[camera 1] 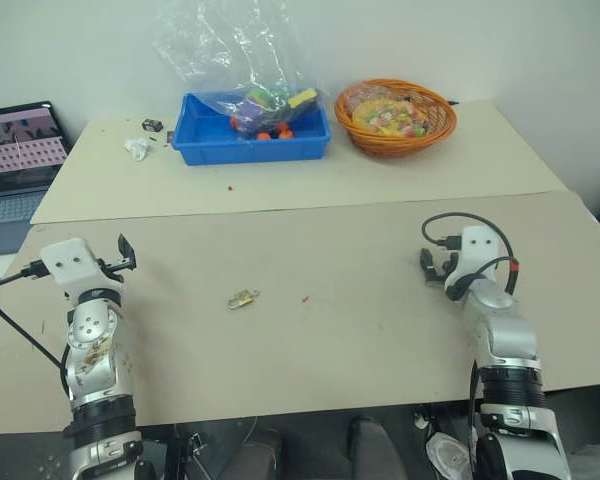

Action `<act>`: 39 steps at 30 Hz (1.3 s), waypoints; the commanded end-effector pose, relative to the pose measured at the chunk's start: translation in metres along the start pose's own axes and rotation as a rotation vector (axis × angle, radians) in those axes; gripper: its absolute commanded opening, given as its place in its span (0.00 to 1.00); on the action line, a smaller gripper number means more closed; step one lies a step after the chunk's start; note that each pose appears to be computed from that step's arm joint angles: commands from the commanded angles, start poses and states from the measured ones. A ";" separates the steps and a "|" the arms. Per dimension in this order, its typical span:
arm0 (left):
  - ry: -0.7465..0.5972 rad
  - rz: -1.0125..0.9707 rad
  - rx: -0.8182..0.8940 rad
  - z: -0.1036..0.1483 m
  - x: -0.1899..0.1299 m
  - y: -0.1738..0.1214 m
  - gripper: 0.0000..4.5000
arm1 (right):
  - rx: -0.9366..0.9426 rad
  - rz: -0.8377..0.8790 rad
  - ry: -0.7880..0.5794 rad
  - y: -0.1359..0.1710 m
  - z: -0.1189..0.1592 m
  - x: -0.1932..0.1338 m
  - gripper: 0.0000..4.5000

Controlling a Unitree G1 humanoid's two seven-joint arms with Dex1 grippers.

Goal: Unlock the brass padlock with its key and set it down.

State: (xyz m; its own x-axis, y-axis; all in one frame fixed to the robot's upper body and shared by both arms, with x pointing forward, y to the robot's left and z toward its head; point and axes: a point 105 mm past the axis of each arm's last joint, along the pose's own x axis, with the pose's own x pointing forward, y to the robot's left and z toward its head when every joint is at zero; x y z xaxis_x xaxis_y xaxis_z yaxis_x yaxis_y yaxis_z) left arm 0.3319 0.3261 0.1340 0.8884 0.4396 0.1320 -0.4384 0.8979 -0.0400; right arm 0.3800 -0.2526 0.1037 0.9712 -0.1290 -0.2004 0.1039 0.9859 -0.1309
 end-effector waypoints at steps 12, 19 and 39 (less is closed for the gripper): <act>0.057 -1.028 0.147 0.033 -0.077 -0.091 1.00 | -0.227 0.888 -0.042 0.069 0.047 -0.064 1.00; 0.078 -1.296 0.137 0.054 -0.107 -0.116 1.00 | -0.336 1.488 -0.121 0.121 0.079 -0.137 1.00; 0.208 -1.478 0.348 -0.027 -0.118 -0.102 1.00 | -0.459 1.444 -0.177 0.155 0.072 -0.114 1.00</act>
State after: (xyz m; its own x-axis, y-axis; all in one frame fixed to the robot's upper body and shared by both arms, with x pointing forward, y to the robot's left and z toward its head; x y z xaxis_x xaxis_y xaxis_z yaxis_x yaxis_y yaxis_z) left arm 0.2772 0.1871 0.0951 0.5568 -0.7733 -0.3032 0.8303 0.5075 0.2304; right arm 0.3016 -0.0764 0.1621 0.1696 0.9213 -0.3499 -0.9796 0.1187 -0.1624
